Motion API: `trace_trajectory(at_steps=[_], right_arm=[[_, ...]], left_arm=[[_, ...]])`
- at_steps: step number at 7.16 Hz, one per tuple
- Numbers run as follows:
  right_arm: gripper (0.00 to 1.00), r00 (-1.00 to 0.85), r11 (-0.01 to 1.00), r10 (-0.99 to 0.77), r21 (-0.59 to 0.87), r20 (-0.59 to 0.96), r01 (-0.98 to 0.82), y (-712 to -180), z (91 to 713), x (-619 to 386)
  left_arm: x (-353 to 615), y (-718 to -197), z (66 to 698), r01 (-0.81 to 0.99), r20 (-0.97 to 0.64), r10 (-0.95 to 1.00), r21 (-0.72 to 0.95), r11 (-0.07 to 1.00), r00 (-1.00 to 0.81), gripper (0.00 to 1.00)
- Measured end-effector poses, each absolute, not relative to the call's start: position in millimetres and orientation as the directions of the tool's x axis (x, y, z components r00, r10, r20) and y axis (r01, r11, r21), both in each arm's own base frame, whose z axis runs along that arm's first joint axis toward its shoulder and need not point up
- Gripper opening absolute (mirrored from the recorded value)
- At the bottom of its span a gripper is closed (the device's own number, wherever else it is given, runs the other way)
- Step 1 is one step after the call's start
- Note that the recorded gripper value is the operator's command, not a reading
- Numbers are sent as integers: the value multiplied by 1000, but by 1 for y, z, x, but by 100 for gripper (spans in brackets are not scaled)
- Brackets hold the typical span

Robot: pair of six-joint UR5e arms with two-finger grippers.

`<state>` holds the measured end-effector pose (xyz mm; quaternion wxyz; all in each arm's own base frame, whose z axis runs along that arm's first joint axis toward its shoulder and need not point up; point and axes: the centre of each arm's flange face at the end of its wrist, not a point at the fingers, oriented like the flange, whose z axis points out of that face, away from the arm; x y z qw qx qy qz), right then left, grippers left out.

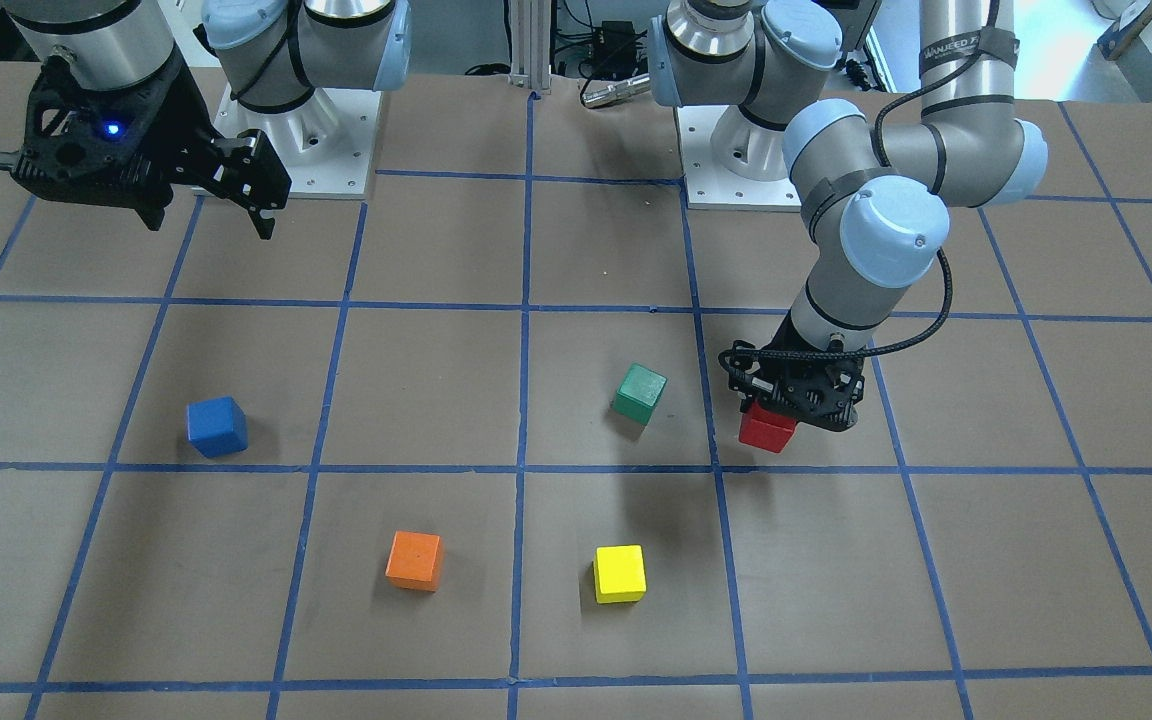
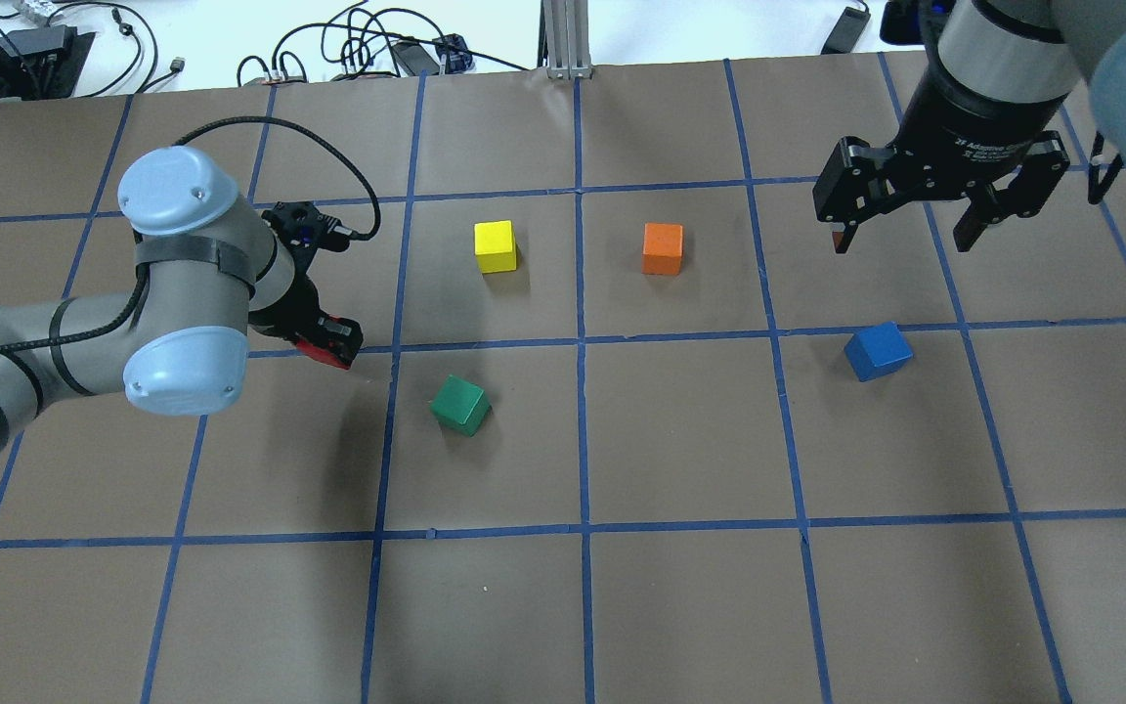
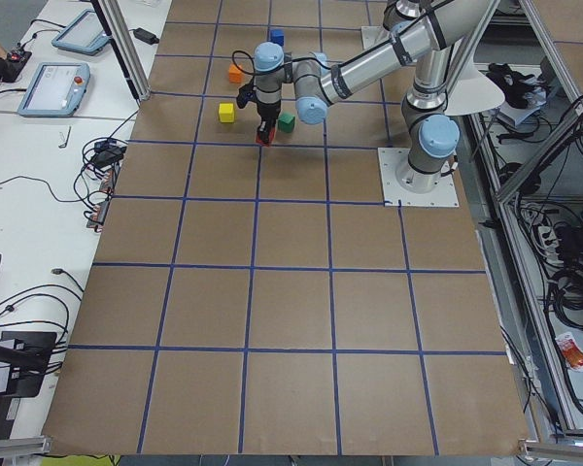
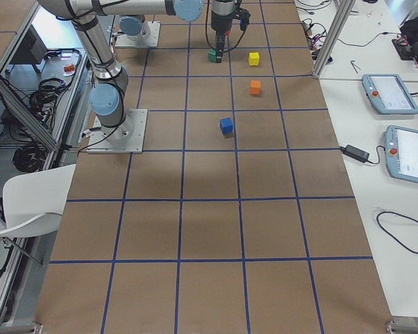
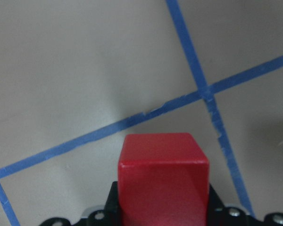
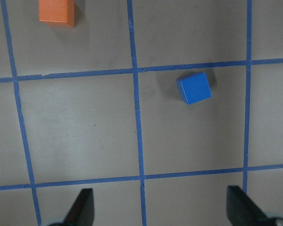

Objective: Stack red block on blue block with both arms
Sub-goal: 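Carry the red cube with the left gripper toward the orange cube and set it down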

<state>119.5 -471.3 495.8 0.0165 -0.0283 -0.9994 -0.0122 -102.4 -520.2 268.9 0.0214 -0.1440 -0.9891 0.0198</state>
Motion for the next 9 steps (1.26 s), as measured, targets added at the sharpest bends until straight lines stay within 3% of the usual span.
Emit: trace_trajectory(at_steps=[4, 7, 9], right_arm=[[100, -998, 998, 58, 24, 34, 59, -472, 496, 119], [100, -998, 998, 58, 23, 34, 59, -472, 496, 119], [100, -998, 998, 57, 24, 34, 58, -472, 496, 118]], left_arm=[[-247, -547, 288, 93, 89, 98, -51, 994, -991, 0], [-342, -542, 251, 3, 70, 3, -4, 1000, -998, 0], [-357, -540, 223, -4, 16, -4, 20, 1000, -1000, 0]])
